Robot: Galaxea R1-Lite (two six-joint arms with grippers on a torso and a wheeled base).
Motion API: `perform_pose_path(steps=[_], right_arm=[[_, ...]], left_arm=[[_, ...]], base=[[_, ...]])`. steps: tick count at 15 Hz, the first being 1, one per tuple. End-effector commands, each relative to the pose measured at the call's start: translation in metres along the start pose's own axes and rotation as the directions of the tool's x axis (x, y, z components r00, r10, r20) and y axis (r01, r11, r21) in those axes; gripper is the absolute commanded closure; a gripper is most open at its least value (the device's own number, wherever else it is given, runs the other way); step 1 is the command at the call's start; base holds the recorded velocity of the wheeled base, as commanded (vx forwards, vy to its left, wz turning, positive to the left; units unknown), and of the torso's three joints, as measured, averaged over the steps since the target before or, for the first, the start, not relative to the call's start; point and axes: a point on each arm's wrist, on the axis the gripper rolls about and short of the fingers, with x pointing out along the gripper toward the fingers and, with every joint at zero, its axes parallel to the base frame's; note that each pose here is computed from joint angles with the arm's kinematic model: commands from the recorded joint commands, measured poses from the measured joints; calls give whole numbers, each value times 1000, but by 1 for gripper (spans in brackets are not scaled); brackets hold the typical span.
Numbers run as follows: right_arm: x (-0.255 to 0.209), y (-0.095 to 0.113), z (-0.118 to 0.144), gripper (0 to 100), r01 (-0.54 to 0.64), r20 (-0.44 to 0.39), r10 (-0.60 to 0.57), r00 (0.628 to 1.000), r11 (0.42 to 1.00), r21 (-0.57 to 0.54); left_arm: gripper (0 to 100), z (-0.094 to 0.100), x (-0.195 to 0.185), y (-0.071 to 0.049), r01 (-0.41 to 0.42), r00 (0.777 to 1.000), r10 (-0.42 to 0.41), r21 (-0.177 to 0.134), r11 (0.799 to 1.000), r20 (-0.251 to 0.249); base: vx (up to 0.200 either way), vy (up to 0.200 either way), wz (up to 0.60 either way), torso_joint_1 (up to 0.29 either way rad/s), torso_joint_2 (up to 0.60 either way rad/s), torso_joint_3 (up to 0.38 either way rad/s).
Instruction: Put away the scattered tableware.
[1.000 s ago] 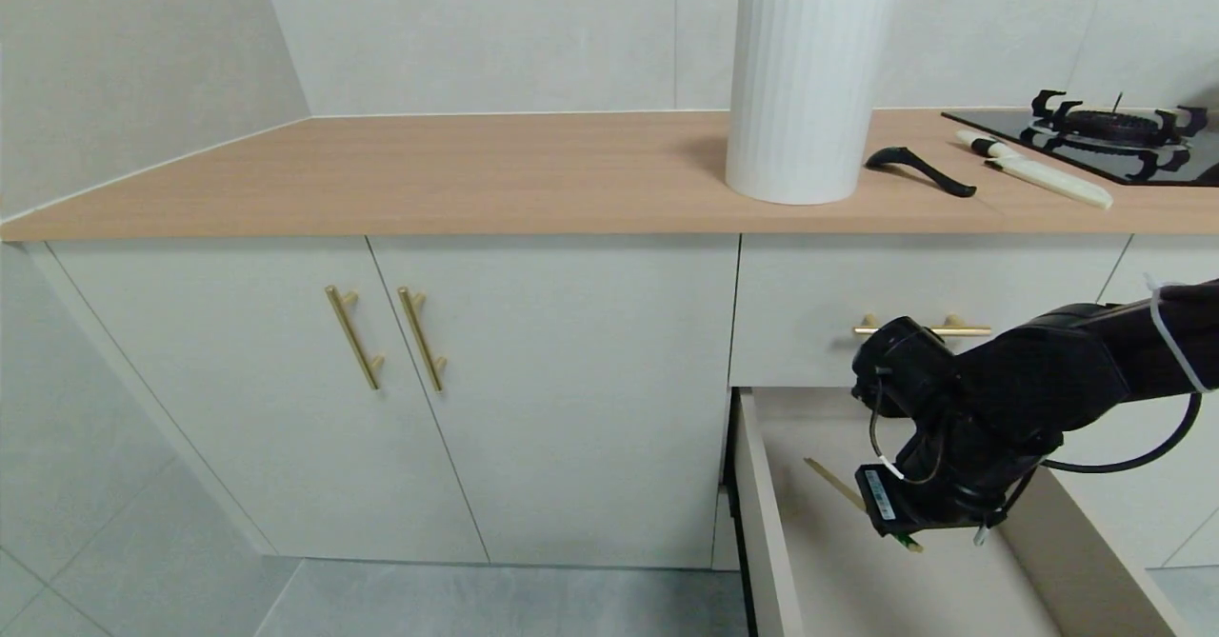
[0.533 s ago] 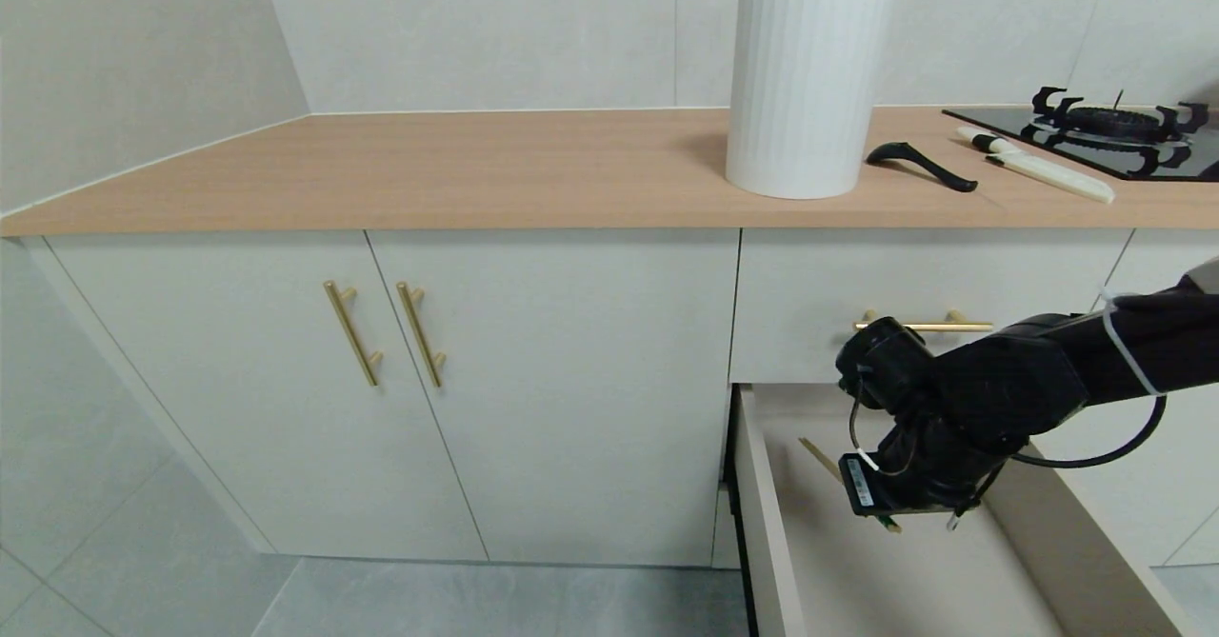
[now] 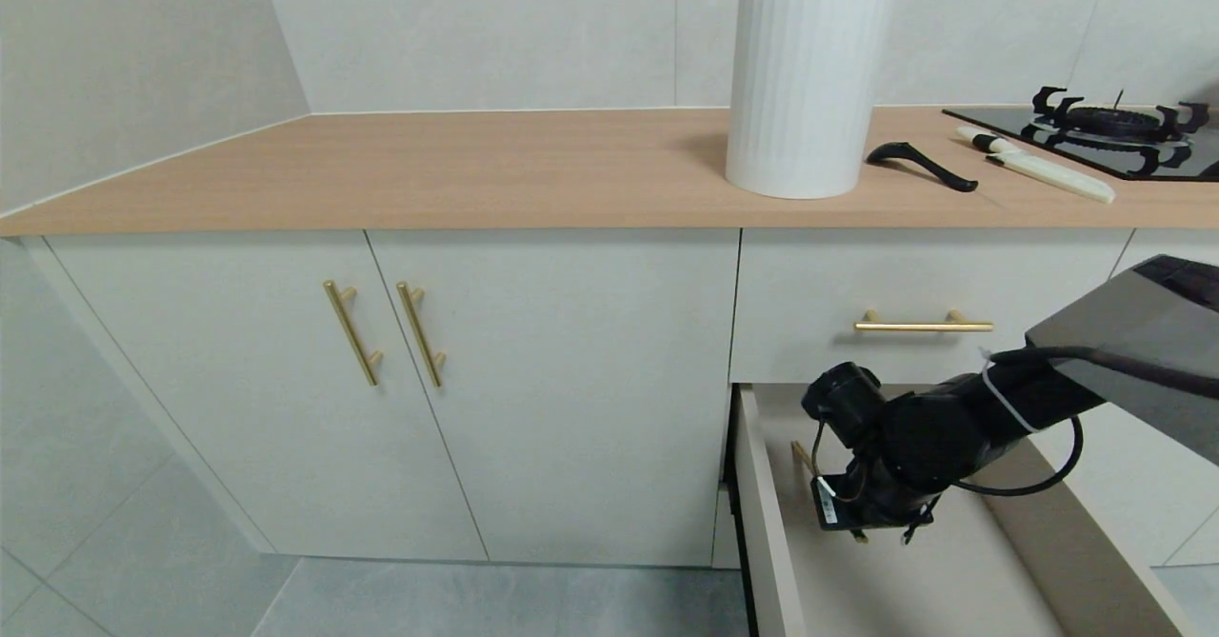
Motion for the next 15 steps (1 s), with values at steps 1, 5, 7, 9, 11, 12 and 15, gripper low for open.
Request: perform_pose_path(steps=[1,5,7,9,11,12,15], right_arm=[[20,1,-9,100,18,-42,-18,999,1000,-11],[34,3,-12,100,21,-31,-21,999,1000,-9],[44,4,-15,100,40,-27,-41,999,999,-10],[47,0,-12,100,50,-24,-50,998,999,5],[49,-4,-9,100,50,-17,-49,999,999,19],[49,-4,-8,100,47,-9,-47,999,999,23],[49,-3,-8,0,46,-5,-46,999,999,22]], left_arm=[[0,0,0,0,-1,1000,1,0,1000,0],[0,0,0,0,-1,1000,1,0,1000,0],[0,0,0,0,-1,1000,1,0,1000,0],[0,0,0,0,-1,1000,1,0,1000,0],[0,0,0,0,-1,1000,1,0,1000,0],[0,0,0,0,-1,1000,1,0,1000,2],[0,0,0,0,-1,1000,1,0,1000,2]], base=[[0,0,0,0,0,0],[0,0,0,0,0,0],[0,0,0,0,0,0],[0,0,0,0,0,0],[0,0,0,0,0,0],[0,0,0,0,0,0],[0,0,0,0,0,0]])
